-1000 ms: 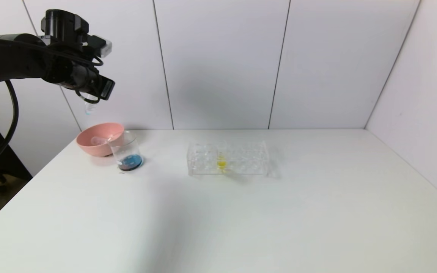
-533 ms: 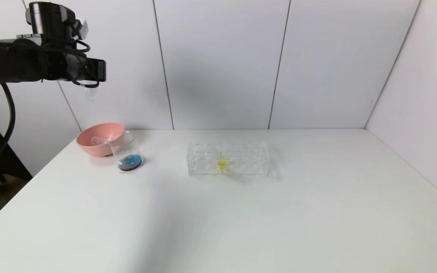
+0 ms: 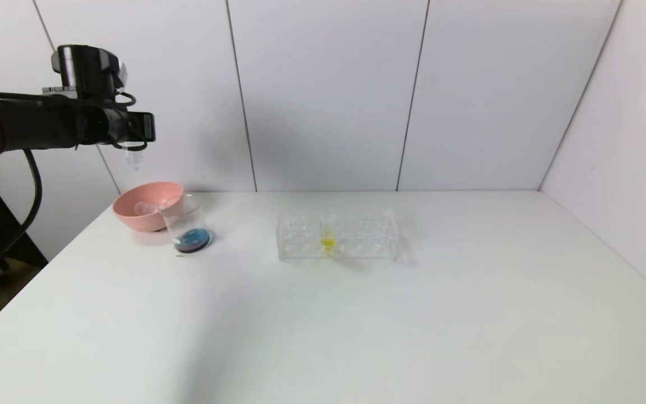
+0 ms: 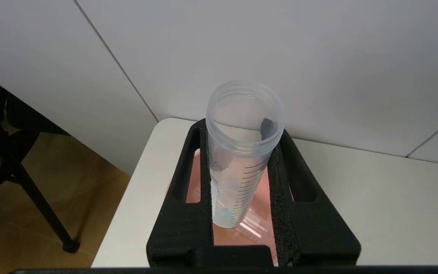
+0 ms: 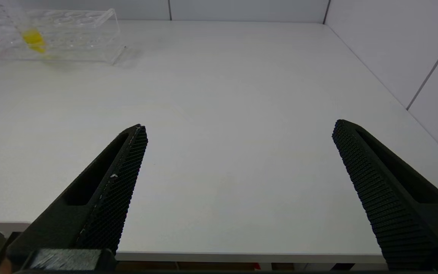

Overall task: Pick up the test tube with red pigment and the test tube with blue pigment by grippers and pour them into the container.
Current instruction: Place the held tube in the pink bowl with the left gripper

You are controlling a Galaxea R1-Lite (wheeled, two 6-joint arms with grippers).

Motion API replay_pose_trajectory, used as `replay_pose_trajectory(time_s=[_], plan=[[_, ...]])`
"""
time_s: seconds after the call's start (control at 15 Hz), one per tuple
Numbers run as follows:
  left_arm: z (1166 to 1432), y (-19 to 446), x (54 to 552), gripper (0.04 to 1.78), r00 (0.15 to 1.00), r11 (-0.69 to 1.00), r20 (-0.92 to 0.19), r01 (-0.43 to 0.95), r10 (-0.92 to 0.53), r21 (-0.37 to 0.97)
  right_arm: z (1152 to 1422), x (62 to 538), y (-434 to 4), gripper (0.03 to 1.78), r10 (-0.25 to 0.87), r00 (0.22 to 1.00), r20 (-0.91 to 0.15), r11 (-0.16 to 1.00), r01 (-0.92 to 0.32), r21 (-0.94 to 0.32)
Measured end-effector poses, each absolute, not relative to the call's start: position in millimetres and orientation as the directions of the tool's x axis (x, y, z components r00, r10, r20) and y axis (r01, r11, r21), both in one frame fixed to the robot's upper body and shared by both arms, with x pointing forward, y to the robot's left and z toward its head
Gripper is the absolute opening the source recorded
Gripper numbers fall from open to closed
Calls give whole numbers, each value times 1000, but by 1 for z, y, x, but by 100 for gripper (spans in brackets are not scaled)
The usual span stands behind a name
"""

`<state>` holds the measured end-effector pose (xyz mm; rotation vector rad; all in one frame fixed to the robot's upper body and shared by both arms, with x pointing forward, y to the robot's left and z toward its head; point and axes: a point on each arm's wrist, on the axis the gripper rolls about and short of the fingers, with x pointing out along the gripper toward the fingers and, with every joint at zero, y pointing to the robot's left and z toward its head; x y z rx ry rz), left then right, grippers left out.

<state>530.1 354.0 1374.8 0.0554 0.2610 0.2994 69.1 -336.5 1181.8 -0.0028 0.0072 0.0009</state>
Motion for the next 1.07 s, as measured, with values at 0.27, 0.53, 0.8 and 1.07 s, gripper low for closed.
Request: replay_pose_trajectory(time_s=[0.27,0.53,0.8,1.07], plan=[[1338,366,549,44,911,950,-268,-296,313,101,1182,69,-337,177,1,1000,-8,1000,-1,-3],[1307,375,565,44,896,947,-307,-298,320,119,1182,69,-336,177,0,1000,-7,1000,0,-3],[1290,378,573,44,896,954,-327,-278,301,116,1182,69,-337,177,1,1000,-8,1000,-1,-3],[1279,381,577,50,899,962,-343,-253,273,104,1182,69,-337,177,1,1000,-8,1000,-1,-3]])
